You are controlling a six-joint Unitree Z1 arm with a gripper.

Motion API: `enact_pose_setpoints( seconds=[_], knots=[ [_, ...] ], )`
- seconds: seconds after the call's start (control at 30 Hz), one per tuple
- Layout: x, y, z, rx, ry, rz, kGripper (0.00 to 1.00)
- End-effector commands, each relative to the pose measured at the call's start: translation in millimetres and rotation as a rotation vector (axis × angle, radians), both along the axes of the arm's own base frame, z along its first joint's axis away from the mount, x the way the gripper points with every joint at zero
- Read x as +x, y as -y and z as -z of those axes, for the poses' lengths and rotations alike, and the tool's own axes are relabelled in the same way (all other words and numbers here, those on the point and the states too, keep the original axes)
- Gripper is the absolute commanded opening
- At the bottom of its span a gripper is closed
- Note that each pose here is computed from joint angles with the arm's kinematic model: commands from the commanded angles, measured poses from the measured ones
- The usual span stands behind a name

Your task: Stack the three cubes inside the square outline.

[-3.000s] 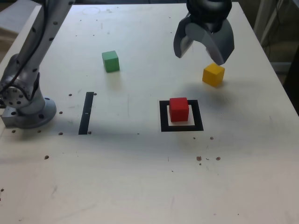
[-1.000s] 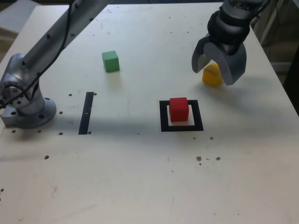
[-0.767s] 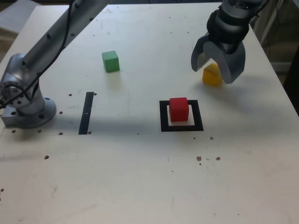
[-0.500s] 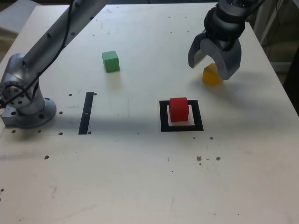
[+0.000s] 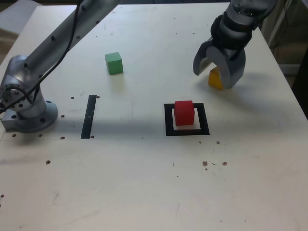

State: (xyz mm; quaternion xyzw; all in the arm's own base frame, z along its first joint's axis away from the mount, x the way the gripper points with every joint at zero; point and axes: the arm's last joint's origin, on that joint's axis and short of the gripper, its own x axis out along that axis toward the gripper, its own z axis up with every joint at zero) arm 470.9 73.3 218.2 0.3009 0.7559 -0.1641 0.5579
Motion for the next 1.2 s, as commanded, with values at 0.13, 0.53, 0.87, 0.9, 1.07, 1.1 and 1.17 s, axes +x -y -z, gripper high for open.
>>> enact_pose_setpoints(
  seconds=[0.13,0.53,0.87,0.9,1.07,1.1,1.17],
  knots=[
    [1,1,-7,-0.002,0.030,-0.005,0.46],
    [5,2,-7,-0.043,0.059,-0.018,0.34],
    [8,2,-2,-0.047,0.073,-0.015,0.30],
    [8,2,-2,-0.048,0.074,-0.015,0.30],
    [7,2,-6,-0.050,0.084,-0.018,0.29],
    [7,3,-8,-0.049,0.088,-0.020,0.28],
    [4,6,-17,-0.045,0.100,-0.024,0.28]
  ],
)
